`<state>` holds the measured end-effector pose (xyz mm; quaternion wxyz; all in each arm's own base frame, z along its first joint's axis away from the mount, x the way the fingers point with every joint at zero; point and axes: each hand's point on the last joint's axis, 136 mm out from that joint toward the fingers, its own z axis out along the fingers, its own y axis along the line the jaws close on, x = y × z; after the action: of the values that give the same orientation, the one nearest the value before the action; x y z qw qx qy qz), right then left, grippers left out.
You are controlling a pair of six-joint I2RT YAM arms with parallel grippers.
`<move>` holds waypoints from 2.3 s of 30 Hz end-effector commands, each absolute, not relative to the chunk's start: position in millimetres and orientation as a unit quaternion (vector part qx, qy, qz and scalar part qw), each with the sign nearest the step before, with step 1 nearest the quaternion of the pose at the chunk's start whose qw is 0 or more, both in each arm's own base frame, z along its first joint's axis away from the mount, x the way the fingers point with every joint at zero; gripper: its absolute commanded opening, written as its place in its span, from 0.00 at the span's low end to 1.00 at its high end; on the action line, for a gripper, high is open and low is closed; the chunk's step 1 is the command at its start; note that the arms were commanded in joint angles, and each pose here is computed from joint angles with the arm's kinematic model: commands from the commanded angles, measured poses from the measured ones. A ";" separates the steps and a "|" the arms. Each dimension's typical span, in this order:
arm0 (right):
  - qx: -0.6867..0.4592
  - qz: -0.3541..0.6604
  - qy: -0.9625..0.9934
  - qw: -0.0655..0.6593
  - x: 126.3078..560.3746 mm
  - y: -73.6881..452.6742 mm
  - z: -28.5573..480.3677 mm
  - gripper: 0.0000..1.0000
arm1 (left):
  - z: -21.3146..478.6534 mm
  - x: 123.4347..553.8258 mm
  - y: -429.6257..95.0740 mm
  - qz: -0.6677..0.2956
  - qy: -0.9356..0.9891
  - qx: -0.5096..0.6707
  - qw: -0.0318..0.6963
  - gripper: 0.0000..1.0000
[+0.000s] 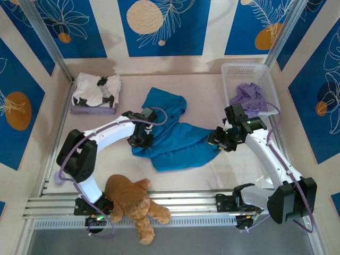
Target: Fold and stack the t-shirts
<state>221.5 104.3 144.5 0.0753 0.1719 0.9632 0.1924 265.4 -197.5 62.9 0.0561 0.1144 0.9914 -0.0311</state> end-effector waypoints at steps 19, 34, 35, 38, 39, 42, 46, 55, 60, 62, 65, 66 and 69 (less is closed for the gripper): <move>0.157 0.126 0.979 0.019 236.2 103.9 79.2 0.48 | 250.1 366.6 -45.3 -0.076 0.951 -0.074 0.291 0.00; 0.109 0.184 0.975 0.057 272.9 135.4 87.4 0.48 | 217.4 347.5 16.9 -0.137 0.930 -0.188 0.286 0.00; 0.099 0.190 0.975 0.061 279.8 140.8 88.5 0.48 | 212.9 346.3 14.8 -0.141 0.931 -0.187 0.281 0.00; 0.070 0.195 0.976 0.071 299.9 152.8 89.7 0.48 | 208.1 344.5 13.8 -0.144 0.932 -0.188 0.276 0.00; 0.066 0.189 0.977 0.075 306.8 153.5 89.2 0.48 | 208.3 344.7 14.7 -0.143 0.932 -0.188 0.276 0.00; 0.055 0.174 0.979 0.087 330.8 154.6 86.8 0.47 | 208.8 345.2 16.6 -0.141 0.932 -0.188 0.276 0.00; 0.047 0.174 0.980 0.083 356.5 158.2 78.9 0.46 | 209.0 346.1 17.1 -0.141 0.933 -0.187 0.275 0.00; 0.041 0.188 0.980 0.044 383.5 172.8 47.6 0.40 | 205.3 346.4 17.3 -0.144 0.934 -0.191 0.267 0.00; 0.042 0.196 0.979 0.025 388.2 178.1 38.9 0.29 | 205.3 346.2 16.6 -0.146 0.933 -0.195 0.264 0.00; 0.041 0.211 0.976 0.024 389.3 183.6 38.5 0.18 | 203.6 344.8 16.1 -0.148 0.933 -0.199 0.261 0.00; 0.041 0.218 0.975 0.017 388.4 186.6 38.4 0.02 | 201.9 340.6 14.9 -0.150 0.931 -0.204 0.263 0.00; 0.042 0.219 0.975 0.016 387.8 186.8 39.7 0.00 | 200.3 338.6 14.4 -0.152 0.931 -0.205 0.262 0.00; 0.041 0.218 0.975 0.028 386.2 186.0 51.3 0.00 | 200.3 335.1 12.5 -0.157 0.928 -0.208 0.265 0.00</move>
<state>388.1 181.3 34.2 0.0253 0.0446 0.9783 0.2008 340.2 14.1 195.2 0.2582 -0.1980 0.9350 -0.1414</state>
